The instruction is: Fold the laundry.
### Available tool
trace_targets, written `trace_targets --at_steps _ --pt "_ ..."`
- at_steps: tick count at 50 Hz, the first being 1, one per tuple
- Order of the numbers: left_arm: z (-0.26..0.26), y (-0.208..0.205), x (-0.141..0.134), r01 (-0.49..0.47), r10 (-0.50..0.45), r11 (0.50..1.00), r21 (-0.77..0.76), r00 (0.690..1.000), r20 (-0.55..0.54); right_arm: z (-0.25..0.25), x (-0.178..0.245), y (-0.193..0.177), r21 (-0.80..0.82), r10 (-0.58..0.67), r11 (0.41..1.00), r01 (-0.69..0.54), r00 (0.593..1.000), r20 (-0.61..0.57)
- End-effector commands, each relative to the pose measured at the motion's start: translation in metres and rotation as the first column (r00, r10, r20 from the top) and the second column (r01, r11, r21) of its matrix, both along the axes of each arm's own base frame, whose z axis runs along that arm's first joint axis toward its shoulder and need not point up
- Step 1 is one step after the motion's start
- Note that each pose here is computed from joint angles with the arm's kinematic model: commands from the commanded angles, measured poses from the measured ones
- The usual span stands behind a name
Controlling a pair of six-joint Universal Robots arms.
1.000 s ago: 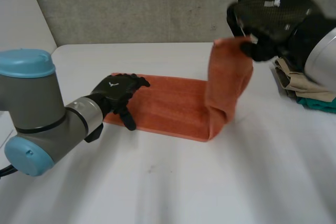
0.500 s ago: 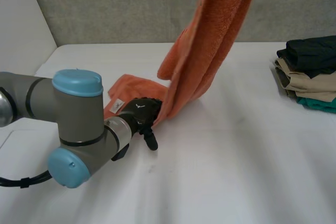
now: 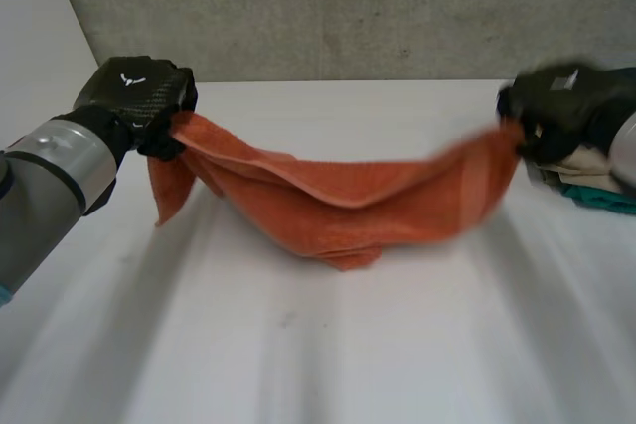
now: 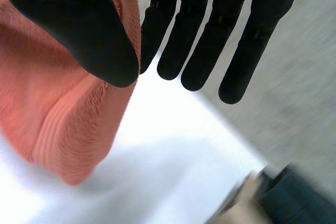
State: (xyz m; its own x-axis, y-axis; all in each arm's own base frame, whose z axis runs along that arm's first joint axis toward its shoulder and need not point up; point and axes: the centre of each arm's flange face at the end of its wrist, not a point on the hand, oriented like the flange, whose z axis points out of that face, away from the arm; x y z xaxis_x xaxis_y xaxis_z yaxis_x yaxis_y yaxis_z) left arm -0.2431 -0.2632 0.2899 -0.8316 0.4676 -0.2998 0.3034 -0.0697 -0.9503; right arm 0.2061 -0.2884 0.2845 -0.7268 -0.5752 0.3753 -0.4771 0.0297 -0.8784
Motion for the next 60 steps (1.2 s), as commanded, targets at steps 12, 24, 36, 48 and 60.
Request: trace_targets --at_steps 12,24,36,48,60 --pt "-0.023 -0.112 -0.039 -0.102 0.132 0.969 -0.225 0.984 0.122 -0.013 0.054 -0.075 -0.243 -0.069 0.962 0.127 0.969 0.236" --pt "0.130 -0.094 -0.028 -0.235 0.068 0.749 -0.620 0.957 -0.280 0.124 0.052 -0.098 -0.644 0.236 0.695 0.320 0.744 0.625" --pt "0.030 -0.079 -0.014 -0.115 0.088 0.912 -0.395 0.993 -0.085 0.053 0.062 -0.085 -0.446 0.134 0.885 0.136 0.843 0.522" --pt "-0.141 -0.054 0.000 -0.018 0.016 1.000 0.003 0.972 0.236 -0.109 0.050 -0.064 -0.104 -0.007 0.994 0.026 0.985 0.174" --pt "-0.167 -0.063 0.021 -0.055 0.028 0.994 0.091 0.963 0.268 -0.134 0.027 -0.067 0.029 -0.080 0.997 0.077 0.988 0.130"
